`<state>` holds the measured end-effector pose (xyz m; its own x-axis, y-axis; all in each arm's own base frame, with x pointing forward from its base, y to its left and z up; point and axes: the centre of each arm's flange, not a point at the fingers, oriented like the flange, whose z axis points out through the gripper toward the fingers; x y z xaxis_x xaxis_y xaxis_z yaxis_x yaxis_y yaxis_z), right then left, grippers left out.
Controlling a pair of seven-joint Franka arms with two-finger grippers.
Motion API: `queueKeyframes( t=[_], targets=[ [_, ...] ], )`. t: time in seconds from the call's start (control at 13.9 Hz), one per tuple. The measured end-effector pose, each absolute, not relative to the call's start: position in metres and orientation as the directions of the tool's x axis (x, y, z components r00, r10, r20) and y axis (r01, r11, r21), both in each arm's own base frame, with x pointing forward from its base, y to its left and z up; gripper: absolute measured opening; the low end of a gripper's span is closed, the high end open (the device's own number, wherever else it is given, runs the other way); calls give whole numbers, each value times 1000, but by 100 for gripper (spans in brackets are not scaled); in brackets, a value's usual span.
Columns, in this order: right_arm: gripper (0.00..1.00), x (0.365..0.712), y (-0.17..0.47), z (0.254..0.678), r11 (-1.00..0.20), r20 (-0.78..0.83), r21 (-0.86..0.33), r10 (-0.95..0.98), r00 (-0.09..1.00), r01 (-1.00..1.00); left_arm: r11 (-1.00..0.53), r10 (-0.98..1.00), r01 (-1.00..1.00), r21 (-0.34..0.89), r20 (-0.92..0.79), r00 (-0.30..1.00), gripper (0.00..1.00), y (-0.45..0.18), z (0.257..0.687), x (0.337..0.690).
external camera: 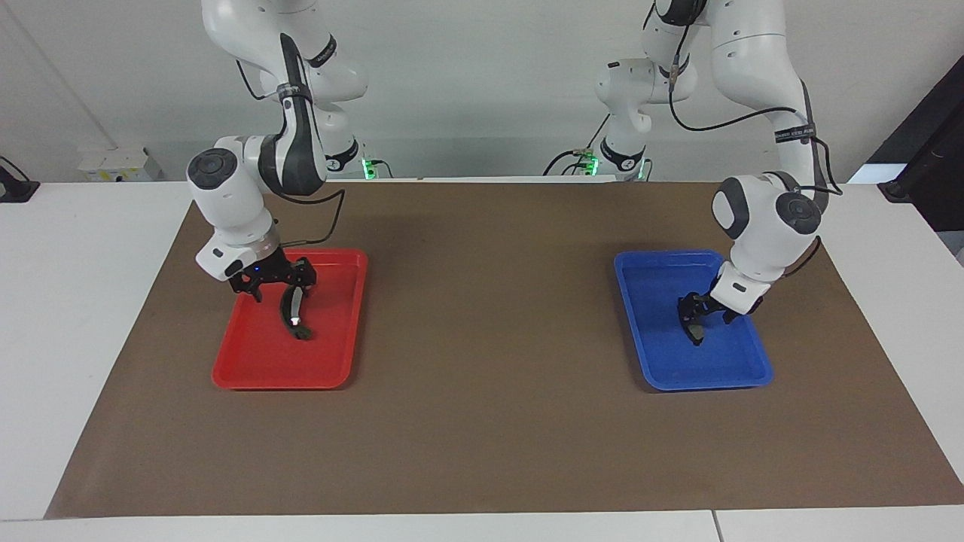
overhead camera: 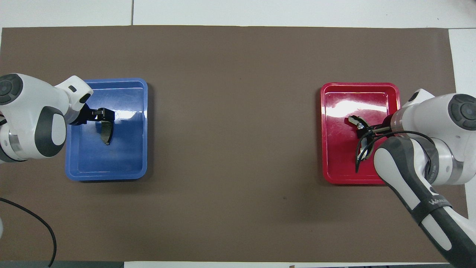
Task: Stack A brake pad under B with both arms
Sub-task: 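Reach both grippers into the trays and grasp the two brake pads, then place the small pad mid-table with the left gripper while the right gripper lifts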
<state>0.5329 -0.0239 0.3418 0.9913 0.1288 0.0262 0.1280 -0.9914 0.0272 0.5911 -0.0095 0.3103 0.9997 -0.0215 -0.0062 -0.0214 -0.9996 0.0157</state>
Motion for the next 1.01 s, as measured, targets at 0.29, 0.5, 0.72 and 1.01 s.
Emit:
queueKeyframes(
  t=[0.29,0.5,0.72,1.01],
  targets=[
    [100,529,-30,309,-991,11,28,130,991,129,-1000,-18,-18,16,-10,1000,89,-11,301,588],
    [100,529,-26,297,-990,0,27,136,991,136,-1000,-9,-9,17,-16,1000,69,-12,295,584],
    [100,529,-25,296,-992,2,12,122,992,122,-1000,-10,-10,18,-23,1000,39,-14,302,582],
    [98,529,-24,295,-993,1,5,117,993,117,-1000,-18,-17,20,-19,1000,39,-18,343,578]
  ],
)
